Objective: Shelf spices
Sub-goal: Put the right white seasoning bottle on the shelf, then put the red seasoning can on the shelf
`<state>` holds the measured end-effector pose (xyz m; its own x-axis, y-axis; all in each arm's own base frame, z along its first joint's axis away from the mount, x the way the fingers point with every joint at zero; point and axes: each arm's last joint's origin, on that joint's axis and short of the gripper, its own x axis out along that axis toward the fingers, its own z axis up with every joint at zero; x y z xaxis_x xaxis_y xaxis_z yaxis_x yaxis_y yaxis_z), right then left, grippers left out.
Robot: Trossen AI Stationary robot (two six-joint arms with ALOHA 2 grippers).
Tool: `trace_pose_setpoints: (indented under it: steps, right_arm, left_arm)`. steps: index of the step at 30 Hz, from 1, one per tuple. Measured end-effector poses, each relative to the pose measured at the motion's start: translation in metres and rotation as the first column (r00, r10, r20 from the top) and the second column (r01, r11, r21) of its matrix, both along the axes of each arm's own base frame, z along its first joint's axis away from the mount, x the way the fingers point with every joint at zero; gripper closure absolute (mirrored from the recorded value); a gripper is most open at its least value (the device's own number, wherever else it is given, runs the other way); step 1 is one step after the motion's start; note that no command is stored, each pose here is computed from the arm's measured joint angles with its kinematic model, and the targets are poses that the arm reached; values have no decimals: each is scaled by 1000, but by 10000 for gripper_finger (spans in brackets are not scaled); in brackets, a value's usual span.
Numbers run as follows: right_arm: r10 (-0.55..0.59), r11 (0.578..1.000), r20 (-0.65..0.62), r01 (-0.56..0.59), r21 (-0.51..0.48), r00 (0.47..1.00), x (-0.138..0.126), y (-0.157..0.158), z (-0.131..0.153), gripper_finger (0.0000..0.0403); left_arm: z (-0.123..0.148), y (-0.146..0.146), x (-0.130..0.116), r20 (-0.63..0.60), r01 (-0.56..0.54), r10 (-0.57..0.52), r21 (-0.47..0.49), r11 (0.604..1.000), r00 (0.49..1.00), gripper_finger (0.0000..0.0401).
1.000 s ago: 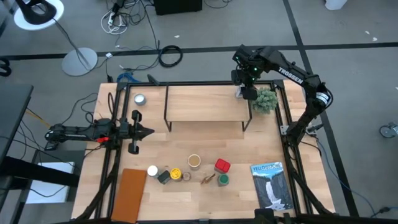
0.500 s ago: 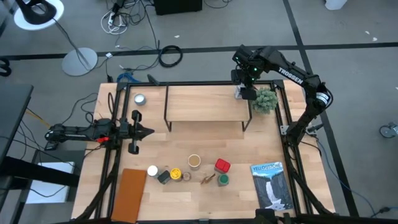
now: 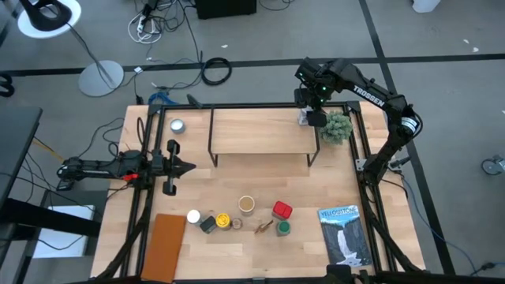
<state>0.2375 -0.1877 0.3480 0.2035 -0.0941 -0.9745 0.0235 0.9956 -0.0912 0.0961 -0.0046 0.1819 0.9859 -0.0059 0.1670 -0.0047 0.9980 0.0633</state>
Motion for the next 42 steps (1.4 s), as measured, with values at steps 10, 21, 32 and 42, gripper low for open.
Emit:
trace_pose_setpoints:
  steps: [10, 21, 32, 42]
  right_arm:
    - [-1, 1000, 1, 1, 0, 1000, 0, 0, 0, 136]
    - [-4, 1000, 2, 4, -21, 1000, 0, -1, 1, 94]
    - [-1, 995, 66, 7, -97, 998, -15, 13, 24, 90]
    - [-137, 985, 198, 154, -75, 971, -43, 55, 59, 91]
  left_arm:
    - [0, 0, 0, 0, 0, 0, 0, 1000, 1000, 389]
    - [0, 0, 0, -1, 0, 0, 0, 1000, 1000, 389]
    - [0, 0, 0, -1, 0, 0, 0, 1000, 1000, 389]
    - [0, 0, 0, 0, 0, 0, 0, 1000, 1000, 389]
